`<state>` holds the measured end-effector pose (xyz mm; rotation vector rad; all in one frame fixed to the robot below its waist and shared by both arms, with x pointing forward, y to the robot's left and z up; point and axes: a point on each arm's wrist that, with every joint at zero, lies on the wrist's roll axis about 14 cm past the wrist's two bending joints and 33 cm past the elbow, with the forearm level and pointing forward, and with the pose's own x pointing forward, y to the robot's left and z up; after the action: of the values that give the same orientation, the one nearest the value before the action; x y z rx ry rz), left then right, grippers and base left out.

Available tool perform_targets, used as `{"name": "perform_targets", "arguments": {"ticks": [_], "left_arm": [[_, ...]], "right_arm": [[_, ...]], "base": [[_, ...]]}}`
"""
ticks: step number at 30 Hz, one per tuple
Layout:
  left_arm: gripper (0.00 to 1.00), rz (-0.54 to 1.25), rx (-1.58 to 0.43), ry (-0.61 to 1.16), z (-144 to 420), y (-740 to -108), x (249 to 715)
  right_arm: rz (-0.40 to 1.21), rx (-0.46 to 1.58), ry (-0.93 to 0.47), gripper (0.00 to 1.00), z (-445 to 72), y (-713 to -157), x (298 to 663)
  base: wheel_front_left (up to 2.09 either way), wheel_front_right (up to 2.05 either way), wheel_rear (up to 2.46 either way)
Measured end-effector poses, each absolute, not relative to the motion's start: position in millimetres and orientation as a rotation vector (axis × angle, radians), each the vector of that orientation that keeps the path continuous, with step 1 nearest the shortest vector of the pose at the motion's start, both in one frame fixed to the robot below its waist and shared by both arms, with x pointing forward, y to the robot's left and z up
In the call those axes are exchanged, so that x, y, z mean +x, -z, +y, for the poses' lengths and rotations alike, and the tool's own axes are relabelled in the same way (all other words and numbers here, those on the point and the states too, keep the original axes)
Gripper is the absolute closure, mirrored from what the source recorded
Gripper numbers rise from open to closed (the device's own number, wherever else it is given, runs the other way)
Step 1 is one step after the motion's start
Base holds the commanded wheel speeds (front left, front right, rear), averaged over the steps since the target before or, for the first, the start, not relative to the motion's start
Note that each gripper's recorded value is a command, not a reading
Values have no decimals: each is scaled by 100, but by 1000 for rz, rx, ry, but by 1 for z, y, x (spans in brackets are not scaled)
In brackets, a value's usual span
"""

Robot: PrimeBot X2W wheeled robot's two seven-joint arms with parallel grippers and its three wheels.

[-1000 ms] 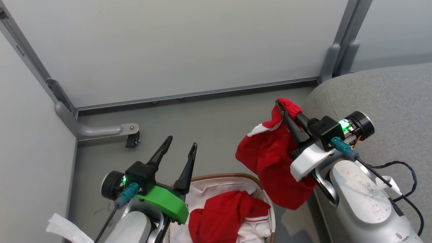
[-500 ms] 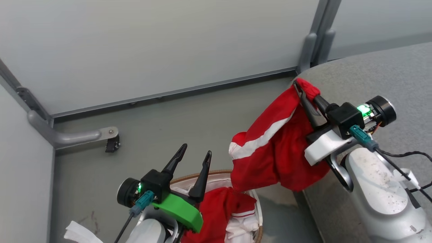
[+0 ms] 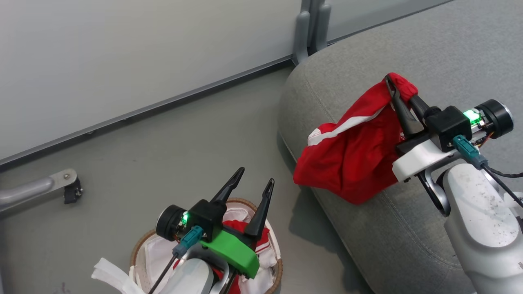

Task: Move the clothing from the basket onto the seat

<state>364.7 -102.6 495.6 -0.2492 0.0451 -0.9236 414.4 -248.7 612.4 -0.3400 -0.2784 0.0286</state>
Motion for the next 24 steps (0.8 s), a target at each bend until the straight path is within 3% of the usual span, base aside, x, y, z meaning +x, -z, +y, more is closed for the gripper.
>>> {"name": "perform_targets", "arguments": {"ticks": [5, 12, 24], "left_arm": [[0, 58, -265, 979, -120, -490, 366], [0, 74, -274, 1011, -127, -477, 378], [0, 89, -260, 976, -111, -443, 418]], "right_arm": [[-253, -366, 16, 100, -269, -610, 417], [-243, -450, 36, 100, -292, -622, 450], [-377, -704, 166, 100, -362, -726, 531]], "base": [[0, 0, 0], [0, 0, 0], [0, 0, 0]]}}
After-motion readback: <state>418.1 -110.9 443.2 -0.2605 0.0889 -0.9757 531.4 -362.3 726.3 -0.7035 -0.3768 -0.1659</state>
